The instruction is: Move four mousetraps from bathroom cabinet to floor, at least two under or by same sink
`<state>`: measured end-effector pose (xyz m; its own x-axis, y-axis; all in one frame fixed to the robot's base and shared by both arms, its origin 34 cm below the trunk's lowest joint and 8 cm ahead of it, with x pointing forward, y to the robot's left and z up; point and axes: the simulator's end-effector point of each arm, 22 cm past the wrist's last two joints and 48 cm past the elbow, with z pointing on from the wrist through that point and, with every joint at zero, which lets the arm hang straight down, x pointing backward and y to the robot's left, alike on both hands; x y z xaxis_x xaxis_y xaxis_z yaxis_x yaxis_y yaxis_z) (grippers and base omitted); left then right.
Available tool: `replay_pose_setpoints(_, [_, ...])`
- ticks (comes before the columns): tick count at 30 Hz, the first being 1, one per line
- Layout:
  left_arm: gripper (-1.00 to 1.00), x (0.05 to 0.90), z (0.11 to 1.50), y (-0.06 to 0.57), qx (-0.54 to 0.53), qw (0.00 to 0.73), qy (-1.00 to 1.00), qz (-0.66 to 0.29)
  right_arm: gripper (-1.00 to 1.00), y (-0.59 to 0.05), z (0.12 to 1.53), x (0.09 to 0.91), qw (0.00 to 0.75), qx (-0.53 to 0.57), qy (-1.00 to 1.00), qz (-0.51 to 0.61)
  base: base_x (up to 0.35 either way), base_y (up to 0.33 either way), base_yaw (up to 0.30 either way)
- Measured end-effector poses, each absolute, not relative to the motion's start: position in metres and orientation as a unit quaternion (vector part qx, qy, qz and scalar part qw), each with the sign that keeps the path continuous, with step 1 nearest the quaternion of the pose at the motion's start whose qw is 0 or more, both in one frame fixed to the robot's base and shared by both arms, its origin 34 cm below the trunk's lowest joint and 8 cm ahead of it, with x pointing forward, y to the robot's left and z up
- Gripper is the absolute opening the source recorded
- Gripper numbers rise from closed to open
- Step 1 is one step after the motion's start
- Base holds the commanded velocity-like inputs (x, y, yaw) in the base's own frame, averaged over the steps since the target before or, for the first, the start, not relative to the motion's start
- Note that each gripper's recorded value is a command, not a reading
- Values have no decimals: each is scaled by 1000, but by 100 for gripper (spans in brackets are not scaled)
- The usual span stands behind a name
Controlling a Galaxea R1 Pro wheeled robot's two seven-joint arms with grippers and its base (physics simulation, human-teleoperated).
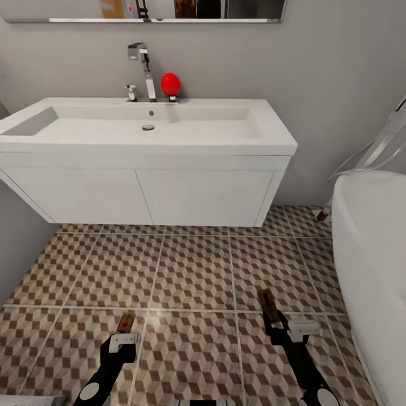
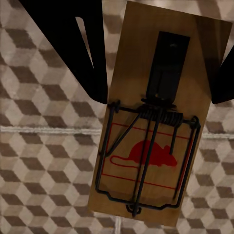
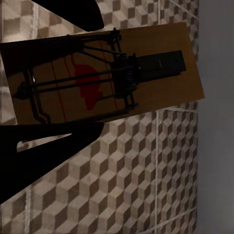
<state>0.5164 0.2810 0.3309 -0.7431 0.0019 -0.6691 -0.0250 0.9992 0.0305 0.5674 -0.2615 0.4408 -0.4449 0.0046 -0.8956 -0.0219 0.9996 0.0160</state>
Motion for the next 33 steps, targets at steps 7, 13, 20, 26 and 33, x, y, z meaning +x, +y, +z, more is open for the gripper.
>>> replay_pose_setpoints(7, [-100,510,311,281,-6,353,936,19,-100,-261,421,562,522,-5,853,13,0,0,0])
replay_pose_setpoints(13, [-100,504,295,281,-6,348,937,19,-100,-262,404,557,518,-5,855,13,0,0,0])
replay_pose_setpoints(20, [-100,497,275,281,-6,343,939,19,-100,-261,384,552,513,-5,858,13,0,0,0])
replay_pose_setpoints(26, [-100,490,258,281,-6,338,941,19,-100,-261,367,547,509,-5,860,13,0,0,0])
replay_pose_setpoints(33, [-100,487,247,281,-6,336,942,19,-100,-261,355,543,507,-5,862,13,0,0,0])
